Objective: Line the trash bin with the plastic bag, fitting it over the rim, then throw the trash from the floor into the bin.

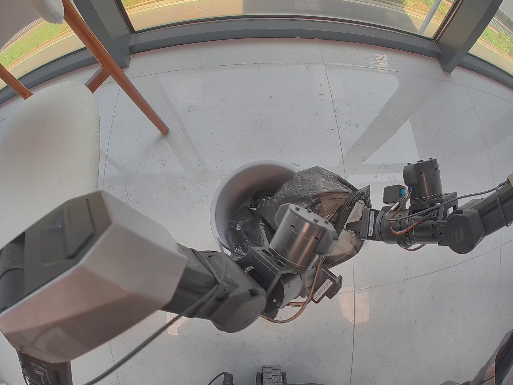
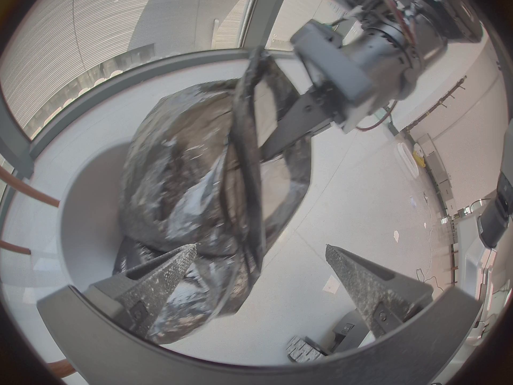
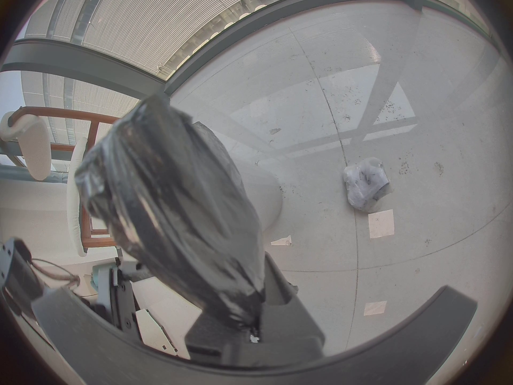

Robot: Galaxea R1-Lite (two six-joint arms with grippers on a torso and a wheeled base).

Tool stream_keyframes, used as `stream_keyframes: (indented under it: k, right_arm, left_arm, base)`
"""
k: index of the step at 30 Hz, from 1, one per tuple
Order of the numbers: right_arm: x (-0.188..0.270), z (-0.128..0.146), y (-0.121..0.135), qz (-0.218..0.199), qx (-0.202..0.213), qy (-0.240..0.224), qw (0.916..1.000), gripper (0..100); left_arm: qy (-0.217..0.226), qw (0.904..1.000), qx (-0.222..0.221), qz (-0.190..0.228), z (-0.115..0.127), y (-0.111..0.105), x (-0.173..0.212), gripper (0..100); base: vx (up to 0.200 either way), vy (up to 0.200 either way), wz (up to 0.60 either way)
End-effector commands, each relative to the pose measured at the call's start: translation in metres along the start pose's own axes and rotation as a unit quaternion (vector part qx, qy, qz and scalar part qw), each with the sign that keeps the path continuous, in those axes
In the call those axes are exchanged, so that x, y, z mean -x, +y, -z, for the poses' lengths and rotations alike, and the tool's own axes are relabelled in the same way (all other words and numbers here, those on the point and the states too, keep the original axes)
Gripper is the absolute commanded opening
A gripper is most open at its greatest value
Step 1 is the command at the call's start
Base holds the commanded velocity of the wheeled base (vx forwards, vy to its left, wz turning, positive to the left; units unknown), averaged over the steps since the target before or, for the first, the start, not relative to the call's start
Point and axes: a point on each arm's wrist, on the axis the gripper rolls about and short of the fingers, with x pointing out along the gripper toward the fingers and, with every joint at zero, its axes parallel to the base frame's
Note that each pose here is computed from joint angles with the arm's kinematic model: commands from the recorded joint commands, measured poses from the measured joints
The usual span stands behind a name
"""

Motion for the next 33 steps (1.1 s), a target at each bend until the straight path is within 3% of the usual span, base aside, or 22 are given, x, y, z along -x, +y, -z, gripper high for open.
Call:
stream_keyframes:
  k: [1,14,25,33]
  right_arm:
    - [-0.001,0.000,-0.001,0.001,-0.001,0.000,1.0000,0]
    - [0.002,-0.004,-0.002,0.001,-0.002,-0.007,1.0000,0]
    - [0.003,-0.004,-0.001,0.000,-0.001,-0.008,1.0000,0]
    - [0.007,-0.005,0.000,-0.002,0.000,-0.012,0.9999,0]
  left_arm:
    - [0.016,0.9996,-0.023,0.003,0.016,-0.012,-0.024,100]
    - [-0.004,0.9988,-0.033,-0.036,0.010,-0.016,-0.055,100]
    - [-0.016,0.9982,-0.036,-0.045,0.012,-0.016,-0.066,100]
    - [-0.023,0.9970,-0.032,-0.066,0.009,-0.008,-0.071,100]
  base:
    - [0.000,0.000,0.00]
    - [0.000,0.000,0.00]
    - [0.000,0.000,0.00]
    - [0.000,0.000,0.00]
